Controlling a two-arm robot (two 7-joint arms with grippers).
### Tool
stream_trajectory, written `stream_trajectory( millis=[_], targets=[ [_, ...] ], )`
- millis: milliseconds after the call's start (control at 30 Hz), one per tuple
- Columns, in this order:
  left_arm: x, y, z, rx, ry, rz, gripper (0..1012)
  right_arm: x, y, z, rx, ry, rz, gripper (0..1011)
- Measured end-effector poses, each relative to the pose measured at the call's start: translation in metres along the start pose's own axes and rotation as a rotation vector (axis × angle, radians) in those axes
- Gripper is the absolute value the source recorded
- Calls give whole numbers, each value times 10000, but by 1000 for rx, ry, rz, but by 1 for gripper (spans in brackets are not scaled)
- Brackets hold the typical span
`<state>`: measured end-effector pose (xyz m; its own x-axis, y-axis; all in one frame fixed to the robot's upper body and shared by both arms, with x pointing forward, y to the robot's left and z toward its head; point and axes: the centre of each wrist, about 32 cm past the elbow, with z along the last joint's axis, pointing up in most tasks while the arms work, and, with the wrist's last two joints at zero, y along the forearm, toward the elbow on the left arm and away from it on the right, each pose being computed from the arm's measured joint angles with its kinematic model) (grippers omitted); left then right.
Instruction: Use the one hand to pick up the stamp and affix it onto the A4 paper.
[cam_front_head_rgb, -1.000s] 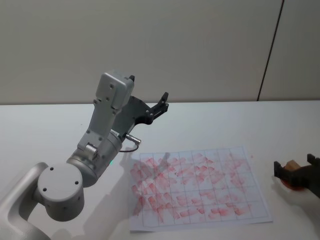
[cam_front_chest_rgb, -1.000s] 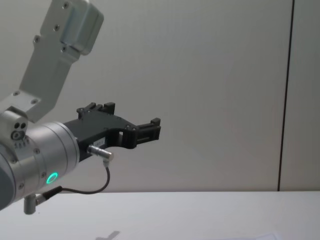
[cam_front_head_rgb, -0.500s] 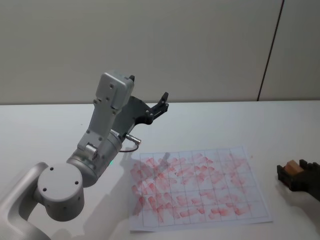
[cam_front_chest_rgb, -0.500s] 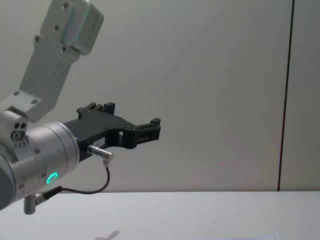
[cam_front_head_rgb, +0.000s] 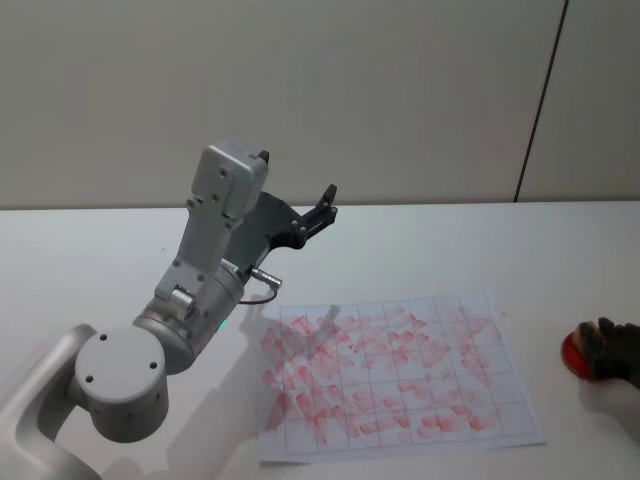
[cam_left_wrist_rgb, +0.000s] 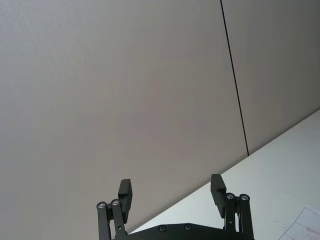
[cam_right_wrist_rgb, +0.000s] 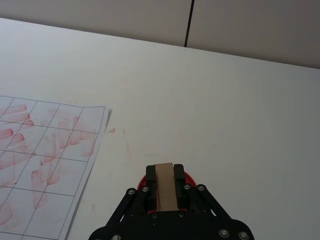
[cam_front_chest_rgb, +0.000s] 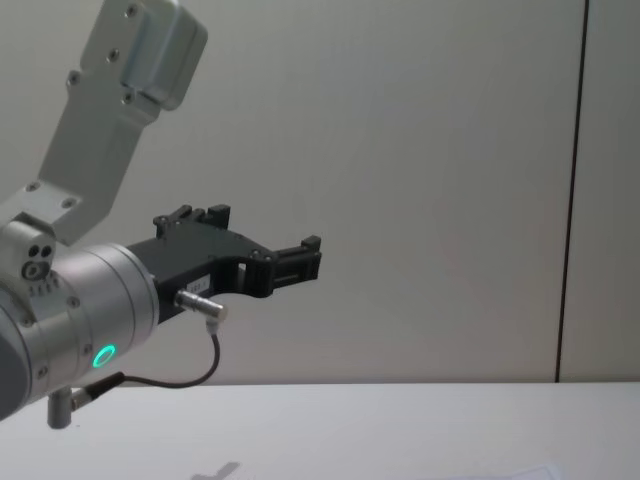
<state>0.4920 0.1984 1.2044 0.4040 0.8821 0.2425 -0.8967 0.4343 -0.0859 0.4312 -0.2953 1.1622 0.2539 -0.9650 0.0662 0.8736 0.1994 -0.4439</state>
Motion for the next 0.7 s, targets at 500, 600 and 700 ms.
stream_trajectory(
  millis=[500,600,700],
  targets=[
    [0,0,0,0,0,0,1001,45,-26,-40,-50,11,-23,189],
    [0,0,0,0,0,0,1001,59,-26,-63,-59,20,-27,190],
    [0,0,0,0,0,0,1001,67,-25,-78,-64,24,-29,189]
  ],
)
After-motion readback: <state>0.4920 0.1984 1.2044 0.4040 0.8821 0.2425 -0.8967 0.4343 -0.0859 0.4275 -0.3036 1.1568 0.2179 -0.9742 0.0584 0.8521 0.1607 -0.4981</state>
